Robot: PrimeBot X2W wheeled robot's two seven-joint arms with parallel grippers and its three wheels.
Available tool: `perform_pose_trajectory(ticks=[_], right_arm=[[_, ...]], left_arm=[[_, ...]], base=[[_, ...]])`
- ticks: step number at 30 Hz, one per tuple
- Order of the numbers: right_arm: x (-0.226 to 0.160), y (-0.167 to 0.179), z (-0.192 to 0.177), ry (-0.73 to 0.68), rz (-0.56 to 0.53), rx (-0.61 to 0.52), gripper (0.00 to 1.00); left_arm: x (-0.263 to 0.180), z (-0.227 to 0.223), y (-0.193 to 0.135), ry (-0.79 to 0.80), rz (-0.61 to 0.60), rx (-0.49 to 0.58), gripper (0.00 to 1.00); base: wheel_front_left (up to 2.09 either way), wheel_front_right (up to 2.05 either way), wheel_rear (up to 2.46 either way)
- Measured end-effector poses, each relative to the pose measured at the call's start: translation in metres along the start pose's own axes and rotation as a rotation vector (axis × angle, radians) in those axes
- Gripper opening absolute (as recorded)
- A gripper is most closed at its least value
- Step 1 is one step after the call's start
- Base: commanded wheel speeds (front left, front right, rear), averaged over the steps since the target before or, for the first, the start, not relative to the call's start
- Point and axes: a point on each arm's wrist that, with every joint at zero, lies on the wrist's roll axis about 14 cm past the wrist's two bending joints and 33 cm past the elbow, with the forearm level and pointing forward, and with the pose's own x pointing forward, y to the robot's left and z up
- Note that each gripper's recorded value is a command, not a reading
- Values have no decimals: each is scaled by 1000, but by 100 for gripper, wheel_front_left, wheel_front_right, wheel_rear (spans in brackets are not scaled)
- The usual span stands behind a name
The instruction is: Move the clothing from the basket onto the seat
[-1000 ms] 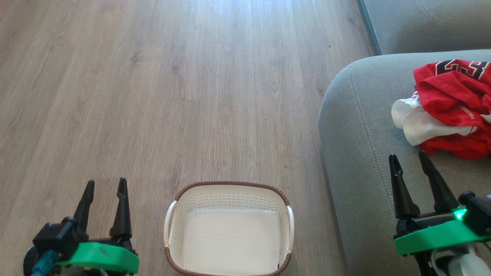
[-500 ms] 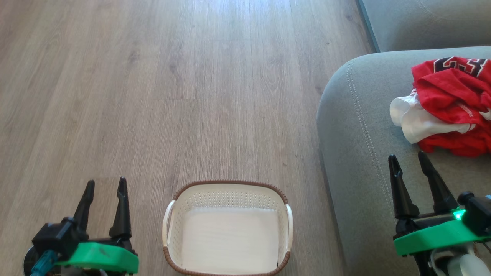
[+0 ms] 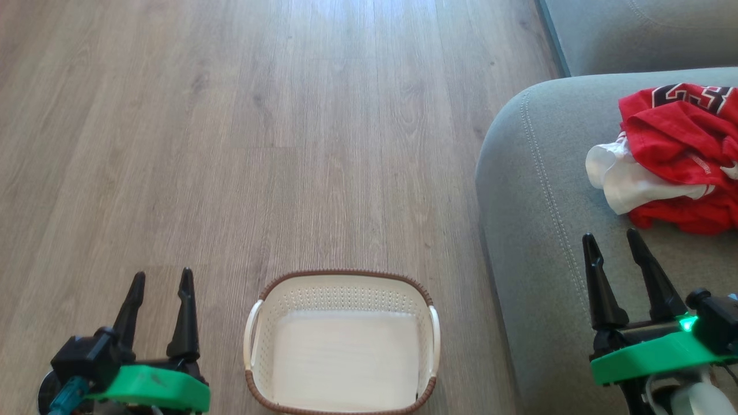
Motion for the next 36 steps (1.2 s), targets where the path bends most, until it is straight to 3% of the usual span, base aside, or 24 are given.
perform_pose_trajectory(ticks=[3,4,11,36], right_arm=[[0,0,0,1,-1,0,100],[0,-1,-2,7,-4,1,0],[-20,-9,-43,143,-44,31,0],[-20,-21,-52,163,-146,302,0]], left_arm=[[0,-1,0,4,-1,-2,100],[0,-4,-1,11,-3,-3,0],[-19,-45,2,145,33,-36,0],[-12,-55,9,209,98,-306,0]], base=[[0,0,0],[0,0,0],[0,0,0],[0,0,0]])
